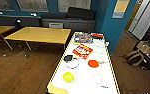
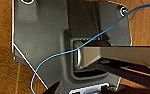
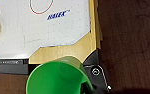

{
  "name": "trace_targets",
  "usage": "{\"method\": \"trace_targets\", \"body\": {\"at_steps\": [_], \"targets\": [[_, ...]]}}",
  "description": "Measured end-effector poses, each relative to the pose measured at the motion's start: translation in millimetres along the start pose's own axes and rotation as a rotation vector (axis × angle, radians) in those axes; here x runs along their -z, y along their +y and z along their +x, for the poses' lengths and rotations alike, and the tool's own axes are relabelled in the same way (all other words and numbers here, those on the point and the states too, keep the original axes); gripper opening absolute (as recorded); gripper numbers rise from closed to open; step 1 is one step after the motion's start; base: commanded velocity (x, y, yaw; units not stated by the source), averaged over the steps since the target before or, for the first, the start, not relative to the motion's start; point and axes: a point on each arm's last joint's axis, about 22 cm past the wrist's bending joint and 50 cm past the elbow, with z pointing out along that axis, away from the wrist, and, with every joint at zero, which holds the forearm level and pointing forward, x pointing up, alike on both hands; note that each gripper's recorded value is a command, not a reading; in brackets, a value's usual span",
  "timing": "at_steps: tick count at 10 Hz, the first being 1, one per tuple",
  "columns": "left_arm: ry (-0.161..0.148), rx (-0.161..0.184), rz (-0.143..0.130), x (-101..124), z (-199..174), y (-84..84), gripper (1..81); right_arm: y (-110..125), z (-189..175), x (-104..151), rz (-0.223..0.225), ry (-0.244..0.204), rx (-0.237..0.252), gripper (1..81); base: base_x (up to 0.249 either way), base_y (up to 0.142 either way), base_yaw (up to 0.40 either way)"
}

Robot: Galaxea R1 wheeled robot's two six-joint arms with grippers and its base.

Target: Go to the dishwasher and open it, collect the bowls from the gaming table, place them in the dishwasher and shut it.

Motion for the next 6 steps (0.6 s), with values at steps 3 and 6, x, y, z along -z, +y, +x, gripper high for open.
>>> {"method": "trace_targets", "body": {"at_steps": [3, 6], "targets": [[0.023, 0.014, -0.077, 13, 9, 12.7, 81.1, 57, -35, -21, -0.003, 0.005, -0.087, 1.0, 0.000, 0.000, 0.000], [0.055, 0.027, -0.156, 45, 25, 13.8, 81.1, 158, -93, -41, -0.080, -0.001, -0.185, 1.0, 0.000, 0.000, 0.000]]}}
